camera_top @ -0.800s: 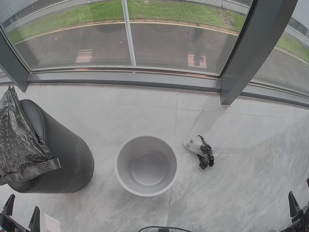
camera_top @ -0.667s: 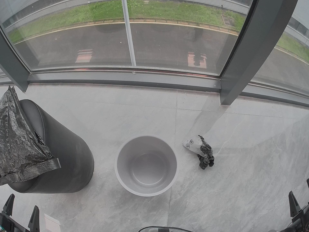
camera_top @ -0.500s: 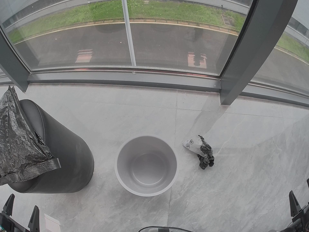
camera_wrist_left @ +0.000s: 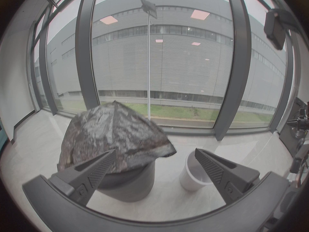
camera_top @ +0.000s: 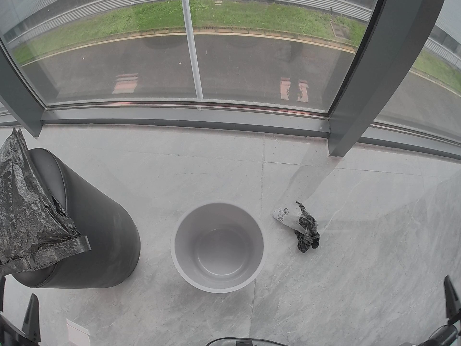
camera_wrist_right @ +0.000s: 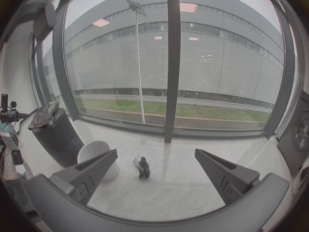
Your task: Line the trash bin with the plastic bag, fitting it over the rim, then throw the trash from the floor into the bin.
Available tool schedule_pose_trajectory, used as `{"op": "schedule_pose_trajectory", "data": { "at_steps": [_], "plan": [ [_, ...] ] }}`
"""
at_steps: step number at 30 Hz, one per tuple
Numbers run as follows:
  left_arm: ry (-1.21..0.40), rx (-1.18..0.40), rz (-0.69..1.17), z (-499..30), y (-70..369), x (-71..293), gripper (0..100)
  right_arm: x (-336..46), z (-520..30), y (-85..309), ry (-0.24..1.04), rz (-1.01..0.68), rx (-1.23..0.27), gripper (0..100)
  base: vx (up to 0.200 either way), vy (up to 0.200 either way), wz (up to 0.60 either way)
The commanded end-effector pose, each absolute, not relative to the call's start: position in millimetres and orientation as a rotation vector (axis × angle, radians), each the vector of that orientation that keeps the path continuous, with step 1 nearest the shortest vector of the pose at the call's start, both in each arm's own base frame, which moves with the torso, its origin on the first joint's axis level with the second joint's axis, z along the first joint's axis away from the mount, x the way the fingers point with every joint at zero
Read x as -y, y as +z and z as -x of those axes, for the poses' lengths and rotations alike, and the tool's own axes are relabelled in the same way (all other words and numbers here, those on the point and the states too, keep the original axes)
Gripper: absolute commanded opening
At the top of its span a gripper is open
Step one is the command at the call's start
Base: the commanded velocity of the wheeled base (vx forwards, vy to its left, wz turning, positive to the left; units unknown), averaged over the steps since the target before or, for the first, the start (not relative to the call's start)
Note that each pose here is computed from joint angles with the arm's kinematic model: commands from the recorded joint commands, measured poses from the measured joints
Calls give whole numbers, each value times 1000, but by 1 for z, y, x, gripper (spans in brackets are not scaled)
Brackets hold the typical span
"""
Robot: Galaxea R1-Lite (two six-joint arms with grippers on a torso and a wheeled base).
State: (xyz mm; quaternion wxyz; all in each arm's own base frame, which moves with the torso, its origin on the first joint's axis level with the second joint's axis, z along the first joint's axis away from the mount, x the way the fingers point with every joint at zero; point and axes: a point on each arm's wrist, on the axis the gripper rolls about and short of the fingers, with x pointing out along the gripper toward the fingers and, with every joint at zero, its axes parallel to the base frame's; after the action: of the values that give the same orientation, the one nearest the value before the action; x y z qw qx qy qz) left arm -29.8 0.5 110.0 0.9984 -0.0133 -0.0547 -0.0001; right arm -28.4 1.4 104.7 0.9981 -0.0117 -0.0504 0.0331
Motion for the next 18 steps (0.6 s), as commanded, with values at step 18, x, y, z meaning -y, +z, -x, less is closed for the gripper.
{"op": "schedule_pose_trajectory", "data": {
  "at_steps": [18],
  "plan": [
    [-217,-258,-658,-39,148,3,100,-62,-166,199,474,-72,-16,100,0,0,0]
  ]
}}
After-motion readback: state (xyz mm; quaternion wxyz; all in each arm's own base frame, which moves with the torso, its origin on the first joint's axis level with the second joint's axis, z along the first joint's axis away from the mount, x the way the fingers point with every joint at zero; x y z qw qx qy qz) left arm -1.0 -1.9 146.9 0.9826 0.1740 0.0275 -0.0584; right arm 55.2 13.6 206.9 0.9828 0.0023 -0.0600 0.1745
